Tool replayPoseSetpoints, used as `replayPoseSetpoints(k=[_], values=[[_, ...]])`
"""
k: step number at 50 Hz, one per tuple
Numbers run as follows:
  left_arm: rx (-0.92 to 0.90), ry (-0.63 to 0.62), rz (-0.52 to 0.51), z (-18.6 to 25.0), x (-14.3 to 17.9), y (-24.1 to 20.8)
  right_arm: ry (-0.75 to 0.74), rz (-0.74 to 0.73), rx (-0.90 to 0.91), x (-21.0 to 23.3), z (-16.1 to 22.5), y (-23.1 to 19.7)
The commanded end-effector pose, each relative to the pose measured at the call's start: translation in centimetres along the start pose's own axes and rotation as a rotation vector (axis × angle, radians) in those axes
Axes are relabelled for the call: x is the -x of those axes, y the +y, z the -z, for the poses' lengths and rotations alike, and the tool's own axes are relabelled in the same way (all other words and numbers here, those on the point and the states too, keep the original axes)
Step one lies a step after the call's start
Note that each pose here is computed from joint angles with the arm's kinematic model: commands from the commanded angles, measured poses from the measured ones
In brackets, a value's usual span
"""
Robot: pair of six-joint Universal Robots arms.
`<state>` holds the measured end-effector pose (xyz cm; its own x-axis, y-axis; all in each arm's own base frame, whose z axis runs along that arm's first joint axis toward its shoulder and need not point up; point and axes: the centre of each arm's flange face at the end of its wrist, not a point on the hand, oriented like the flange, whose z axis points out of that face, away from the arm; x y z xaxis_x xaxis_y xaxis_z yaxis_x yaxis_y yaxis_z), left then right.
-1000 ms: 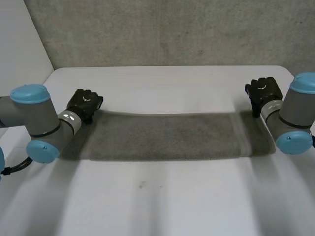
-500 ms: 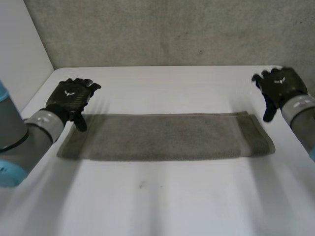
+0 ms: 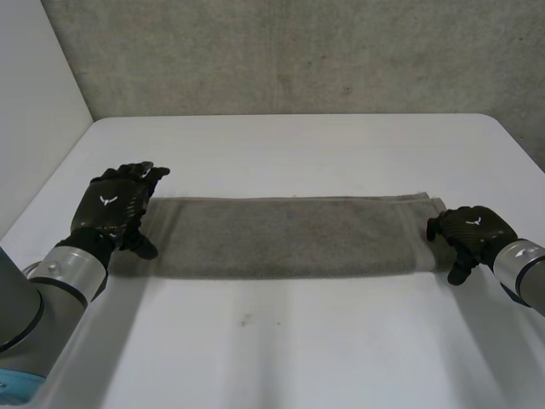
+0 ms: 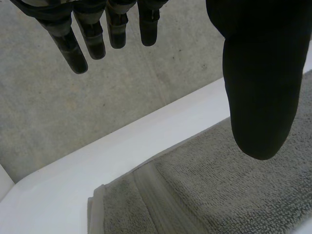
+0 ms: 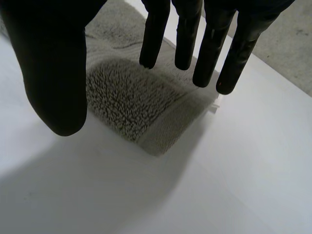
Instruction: Fold the towel.
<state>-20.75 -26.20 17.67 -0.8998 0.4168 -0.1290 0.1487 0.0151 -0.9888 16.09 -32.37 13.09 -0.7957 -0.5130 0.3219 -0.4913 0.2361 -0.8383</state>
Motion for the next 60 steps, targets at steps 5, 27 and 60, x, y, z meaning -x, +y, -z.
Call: replayPoseSetpoints(k=[5,27,60], values=[[0.012,0.006,-0.001,0.1,-0.2,0.3,0.107,0.02,-0.034,-2.2,-2.0,0.7],[0.014,0.004,0.0,0.4,-0.2,0.3,0.422,0.01,0.015,-14.3,-0.2,-0.5],[0.024,0.008,0.0,0.6,-0.3,0.6,-0.501,0.178,-0.381,28.3,2.4,-9.8]])
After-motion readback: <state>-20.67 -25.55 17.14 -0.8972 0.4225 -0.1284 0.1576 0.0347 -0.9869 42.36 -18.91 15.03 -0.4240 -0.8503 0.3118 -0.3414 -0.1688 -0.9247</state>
